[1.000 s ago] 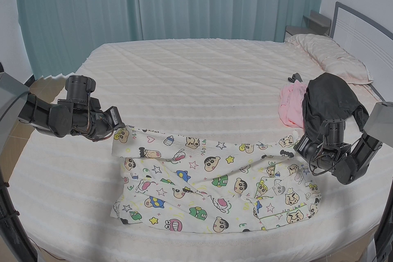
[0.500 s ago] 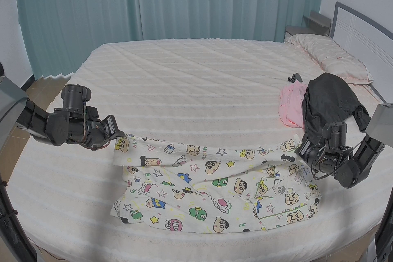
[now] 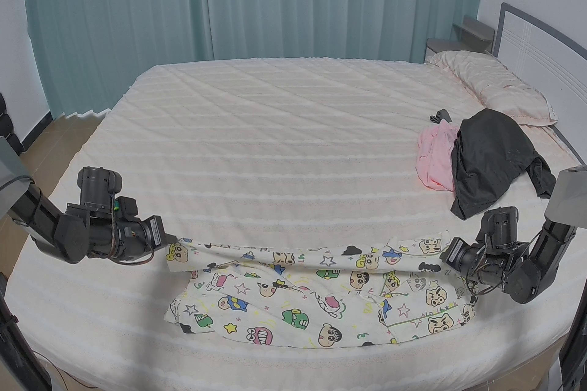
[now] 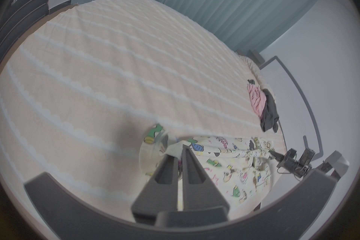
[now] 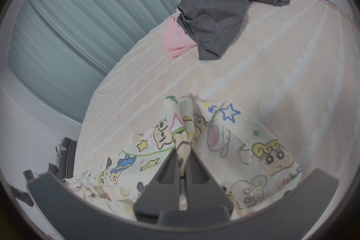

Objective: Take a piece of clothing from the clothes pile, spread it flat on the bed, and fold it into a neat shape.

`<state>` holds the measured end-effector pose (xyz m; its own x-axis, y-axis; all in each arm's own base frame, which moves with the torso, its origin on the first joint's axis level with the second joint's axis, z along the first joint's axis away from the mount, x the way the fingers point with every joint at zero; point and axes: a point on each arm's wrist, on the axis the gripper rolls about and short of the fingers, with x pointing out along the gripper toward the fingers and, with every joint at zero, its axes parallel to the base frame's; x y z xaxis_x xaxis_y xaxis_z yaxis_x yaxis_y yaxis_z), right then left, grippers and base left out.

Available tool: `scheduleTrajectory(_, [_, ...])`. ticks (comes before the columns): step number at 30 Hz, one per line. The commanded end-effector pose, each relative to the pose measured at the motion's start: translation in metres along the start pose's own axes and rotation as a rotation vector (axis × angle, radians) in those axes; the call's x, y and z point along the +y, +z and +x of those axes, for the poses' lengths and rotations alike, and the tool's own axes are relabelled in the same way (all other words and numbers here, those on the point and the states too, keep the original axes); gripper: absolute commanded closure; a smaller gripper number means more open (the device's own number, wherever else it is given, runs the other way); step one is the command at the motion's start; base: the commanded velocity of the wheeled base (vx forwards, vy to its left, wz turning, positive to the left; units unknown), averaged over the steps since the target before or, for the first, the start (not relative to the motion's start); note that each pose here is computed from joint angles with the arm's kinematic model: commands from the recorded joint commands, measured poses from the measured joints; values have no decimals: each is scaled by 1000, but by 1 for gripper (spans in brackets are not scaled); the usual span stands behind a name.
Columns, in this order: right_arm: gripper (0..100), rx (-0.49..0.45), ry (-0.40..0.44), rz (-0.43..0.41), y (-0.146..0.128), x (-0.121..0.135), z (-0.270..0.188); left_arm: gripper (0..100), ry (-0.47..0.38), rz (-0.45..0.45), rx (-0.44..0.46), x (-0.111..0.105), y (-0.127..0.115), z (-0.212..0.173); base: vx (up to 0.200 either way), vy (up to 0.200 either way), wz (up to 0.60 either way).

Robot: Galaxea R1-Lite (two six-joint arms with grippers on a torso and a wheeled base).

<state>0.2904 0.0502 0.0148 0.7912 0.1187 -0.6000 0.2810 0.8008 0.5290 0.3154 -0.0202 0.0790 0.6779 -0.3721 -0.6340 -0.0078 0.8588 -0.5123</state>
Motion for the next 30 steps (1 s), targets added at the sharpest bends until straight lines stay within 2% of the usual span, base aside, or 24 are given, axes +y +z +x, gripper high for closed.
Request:
scheduleTrajectory(1, [100,42,-35,-27,-13,-8,-5,100,27,8,59,9,-19,1,0,0,0])
scheduleTrajectory(9, [100,95,-78,-39,-27,-17,-6,100,63,35,143,21,-35,18,0,0,0])
scheduleTrajectory(10, [0,99,-81,-39,-28,-17,-6,0,68,33,147,22,-37,19,0,0,0])
scheduleTrajectory(18, [0,52,-60,-4,-20,-19,-18,0,81,-6,165,30,-43,13,0,0,0])
scheduleTrajectory(22, [0,23,-35,67,-16,-19,-20,0,74,-47,126,39,-42,6,0,0,0])
scheduleTrajectory(24, [0,30,-37,96,-18,-21,-14,0,55,-73,79,42,-36,4,0,0,0])
scheduleTrajectory(30, [0,29,-13,81,-27,-21,3,0,31,-136,38,47,-25,3,0,0,0])
